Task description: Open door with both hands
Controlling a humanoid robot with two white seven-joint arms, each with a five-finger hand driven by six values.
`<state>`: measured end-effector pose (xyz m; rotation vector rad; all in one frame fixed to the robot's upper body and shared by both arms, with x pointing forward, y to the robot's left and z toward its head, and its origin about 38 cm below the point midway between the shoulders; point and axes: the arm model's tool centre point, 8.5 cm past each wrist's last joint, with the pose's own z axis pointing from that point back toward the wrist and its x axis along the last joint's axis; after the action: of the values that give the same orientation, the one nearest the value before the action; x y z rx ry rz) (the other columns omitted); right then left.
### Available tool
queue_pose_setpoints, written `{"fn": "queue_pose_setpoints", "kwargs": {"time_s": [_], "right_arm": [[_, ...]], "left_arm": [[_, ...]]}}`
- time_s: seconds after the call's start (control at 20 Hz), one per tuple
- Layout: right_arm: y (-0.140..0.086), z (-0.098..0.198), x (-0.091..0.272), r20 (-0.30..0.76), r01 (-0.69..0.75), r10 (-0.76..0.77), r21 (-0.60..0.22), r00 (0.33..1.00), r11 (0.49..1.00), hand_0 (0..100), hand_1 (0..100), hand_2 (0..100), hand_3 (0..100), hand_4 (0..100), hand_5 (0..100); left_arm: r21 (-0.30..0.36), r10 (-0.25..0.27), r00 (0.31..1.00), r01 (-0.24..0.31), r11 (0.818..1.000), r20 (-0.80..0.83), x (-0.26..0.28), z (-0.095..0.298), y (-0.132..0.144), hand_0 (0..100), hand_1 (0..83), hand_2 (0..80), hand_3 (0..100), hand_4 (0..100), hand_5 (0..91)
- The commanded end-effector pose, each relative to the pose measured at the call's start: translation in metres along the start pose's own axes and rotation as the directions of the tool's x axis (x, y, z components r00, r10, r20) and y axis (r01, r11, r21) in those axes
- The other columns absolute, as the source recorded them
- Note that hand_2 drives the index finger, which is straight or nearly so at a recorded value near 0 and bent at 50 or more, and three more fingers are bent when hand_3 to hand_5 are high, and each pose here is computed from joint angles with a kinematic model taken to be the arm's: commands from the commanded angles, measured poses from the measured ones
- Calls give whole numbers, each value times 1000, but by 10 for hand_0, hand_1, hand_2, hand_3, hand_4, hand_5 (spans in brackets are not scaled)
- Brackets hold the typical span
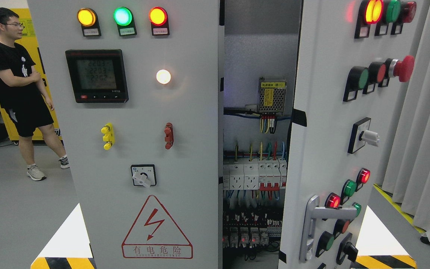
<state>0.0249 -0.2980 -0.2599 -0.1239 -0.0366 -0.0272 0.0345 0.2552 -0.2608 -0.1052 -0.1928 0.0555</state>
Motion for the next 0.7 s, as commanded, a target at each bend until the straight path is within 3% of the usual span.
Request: {"fn": "queue_pose_setpoints", "kwargs": {"time_s": [0.0,0.25,0.35,0.55,0.65], "right_arm": [[-1,0,-17,-26,-6,6,-3,1000,1000,0,500,40,0,0,0],[-1,0,-17,-26,-14,14,-2,1000,1000,0,500,40,0,0,0],[-1,0,-17,-26,-15,15,-2,1000,1000,0,500,40,0,0,0],[-1,0,-17,-26,-14,14,-2,1000,1000,0,500,40,0,0,0],[-1,0,-17,-26,-15,15,-2,1000,1000,0,500,40,0,0,0]], "left_arm": [[14,-11,1000,11,1000,1,-2,2,9,120,556,0,0,0,0],[10,-11,995,10,1000,94,47,-3,5,120,556,0,0,0,0],[12,-27,979,25,1000,203,69,-2,5,120,556,0,0,0,0],[28,-110,840,113,993,532,116,11,1,120,556,0,0,0,0],[0,-137,762,176,984,634,131,18,-5,120,556,0,0,0,0]]}}
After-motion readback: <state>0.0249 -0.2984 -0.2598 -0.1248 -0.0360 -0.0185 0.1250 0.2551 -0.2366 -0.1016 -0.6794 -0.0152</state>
